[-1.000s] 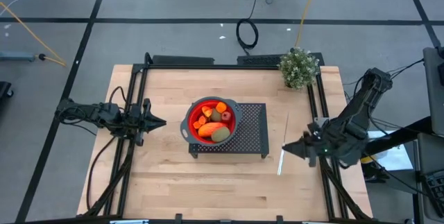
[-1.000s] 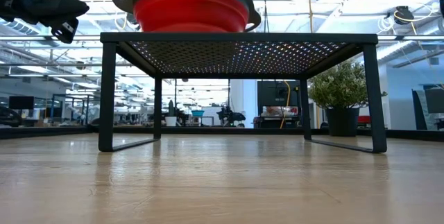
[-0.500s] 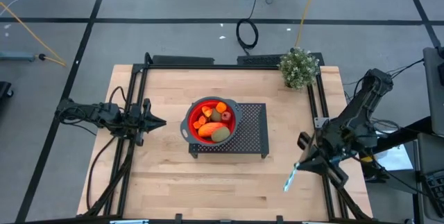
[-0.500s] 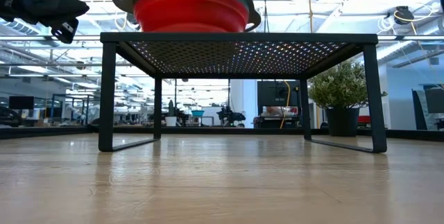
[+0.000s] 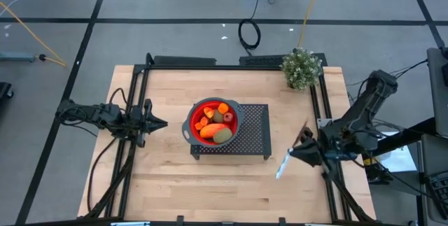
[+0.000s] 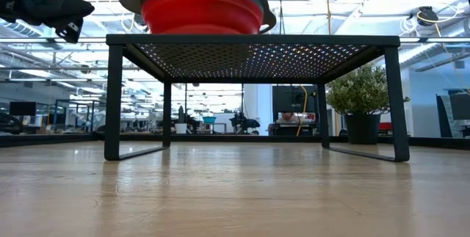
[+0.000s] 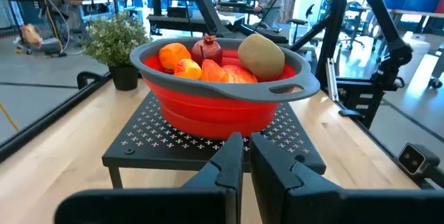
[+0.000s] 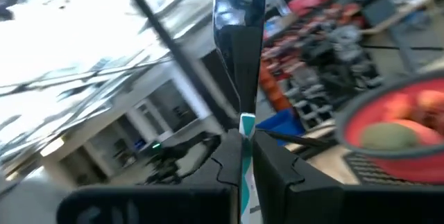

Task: Pick & Place Fruit
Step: Put the blue and white patterned knife on the shelf

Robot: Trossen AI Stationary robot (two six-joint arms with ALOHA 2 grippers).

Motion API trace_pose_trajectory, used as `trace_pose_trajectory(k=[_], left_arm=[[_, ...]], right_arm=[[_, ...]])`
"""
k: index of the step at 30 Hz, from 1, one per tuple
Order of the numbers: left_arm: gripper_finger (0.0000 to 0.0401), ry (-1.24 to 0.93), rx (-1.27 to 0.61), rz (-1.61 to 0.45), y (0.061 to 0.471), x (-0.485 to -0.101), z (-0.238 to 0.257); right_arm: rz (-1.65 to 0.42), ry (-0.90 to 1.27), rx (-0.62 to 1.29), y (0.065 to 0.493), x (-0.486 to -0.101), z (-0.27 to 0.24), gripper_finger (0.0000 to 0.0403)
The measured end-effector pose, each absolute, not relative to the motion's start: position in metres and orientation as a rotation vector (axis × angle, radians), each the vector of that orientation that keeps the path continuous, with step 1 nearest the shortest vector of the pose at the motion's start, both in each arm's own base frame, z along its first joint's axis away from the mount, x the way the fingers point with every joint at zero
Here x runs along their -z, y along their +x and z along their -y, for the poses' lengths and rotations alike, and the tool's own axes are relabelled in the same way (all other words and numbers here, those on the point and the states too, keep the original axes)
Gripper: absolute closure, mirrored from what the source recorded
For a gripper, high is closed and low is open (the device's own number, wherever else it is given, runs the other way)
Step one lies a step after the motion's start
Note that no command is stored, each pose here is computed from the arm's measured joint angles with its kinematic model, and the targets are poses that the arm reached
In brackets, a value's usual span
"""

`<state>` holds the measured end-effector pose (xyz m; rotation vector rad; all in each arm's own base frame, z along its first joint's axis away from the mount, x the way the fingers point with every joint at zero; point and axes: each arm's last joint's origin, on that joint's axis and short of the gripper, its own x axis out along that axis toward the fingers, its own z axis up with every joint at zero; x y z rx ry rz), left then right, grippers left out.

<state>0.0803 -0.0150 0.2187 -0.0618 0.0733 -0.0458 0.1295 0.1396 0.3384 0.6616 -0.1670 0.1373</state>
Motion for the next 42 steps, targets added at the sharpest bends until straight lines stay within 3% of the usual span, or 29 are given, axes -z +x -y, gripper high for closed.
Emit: trace_pose_trajectory(k=[9, 26, 42], left_arm=[[0.0375, -0.025, 0.047, -0.073, 0.080, -0.219, 0.015], [0.0375, 0.185, 0.060, -0.148, 0.079, -0.211, 0.015], [0.0375, 0.241, 0.065, -0.178, 0.079, -0.208, 0.015]], right_arm=[[0.107, 0.858, 0.033, 0.161, -0.317, -0.130, 0.0394], [0.026, 1.186, 0.116, 0.204, -0.295, -0.103, 0.0394], [-0.407, 1.293, 0.437, 0.222, -0.350, -0.057, 0.0394]])
